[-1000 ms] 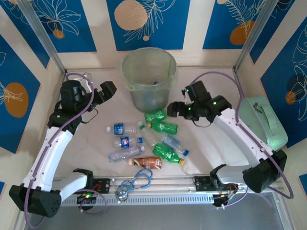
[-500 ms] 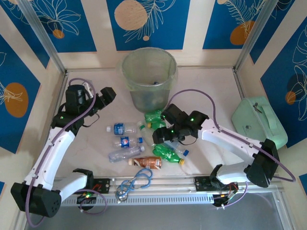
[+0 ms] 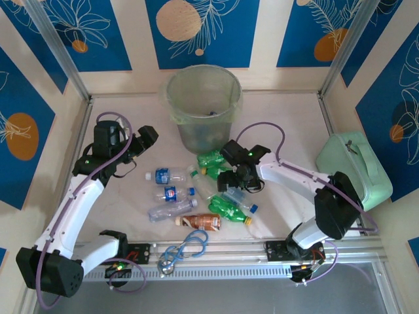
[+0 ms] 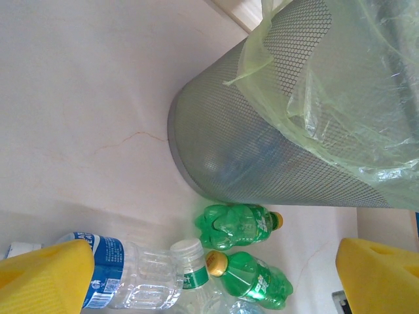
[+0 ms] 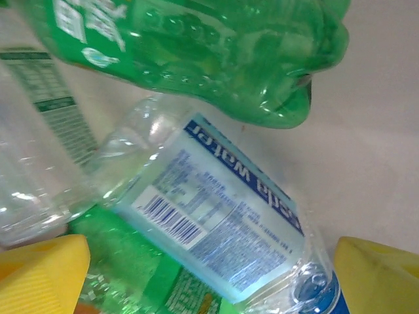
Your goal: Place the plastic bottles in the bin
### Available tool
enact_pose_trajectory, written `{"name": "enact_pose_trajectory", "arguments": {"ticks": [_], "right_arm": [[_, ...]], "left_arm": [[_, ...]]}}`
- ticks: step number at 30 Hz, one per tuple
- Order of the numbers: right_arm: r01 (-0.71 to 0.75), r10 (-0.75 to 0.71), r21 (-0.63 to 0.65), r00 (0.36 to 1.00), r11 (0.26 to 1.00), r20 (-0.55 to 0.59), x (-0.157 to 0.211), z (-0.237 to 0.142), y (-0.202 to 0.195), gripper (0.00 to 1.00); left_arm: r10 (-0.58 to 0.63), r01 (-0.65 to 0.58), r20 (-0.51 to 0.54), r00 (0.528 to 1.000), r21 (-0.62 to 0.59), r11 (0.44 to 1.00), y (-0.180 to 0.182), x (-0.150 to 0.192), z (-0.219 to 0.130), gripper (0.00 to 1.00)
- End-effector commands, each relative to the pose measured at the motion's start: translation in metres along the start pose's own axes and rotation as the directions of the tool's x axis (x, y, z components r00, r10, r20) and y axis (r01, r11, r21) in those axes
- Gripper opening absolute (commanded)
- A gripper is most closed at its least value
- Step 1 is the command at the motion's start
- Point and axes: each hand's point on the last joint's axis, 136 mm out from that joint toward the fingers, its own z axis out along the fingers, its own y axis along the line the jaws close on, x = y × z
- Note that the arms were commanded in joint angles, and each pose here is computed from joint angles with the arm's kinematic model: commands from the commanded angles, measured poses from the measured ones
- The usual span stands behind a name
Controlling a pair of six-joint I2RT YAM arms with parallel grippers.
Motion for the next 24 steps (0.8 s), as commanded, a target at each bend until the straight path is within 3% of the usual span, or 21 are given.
{"name": "enact_pose_trajectory", "arguments": {"ticks": [1,11,24], "right_arm": [[0.01,-0.008,0.091,1.0,0.996,-0.023,0.006,0.005,-0.008,0.97],[-0.006,0.02,0.153,0.995,0.988,-0.095,0.015,0.028,-0.017,0.96],[-0.202,0.217,0.149,0.972,0.968,-0.093,0.022,0.02,-0.057,0.91]], "left_arm": [[0.0,-0.001,0.006,1.0,0.022,1.0,-0.005,-0.002,0.0,0.94],[-0.004,0.004,0.0,1.0,0.031,1.0,-0.006,-0.002,0.004,0.94],[-0.003,0.003,-0.001,1.0,0.045,0.999,-0.01,-0.004,0.007,0.93]]}}
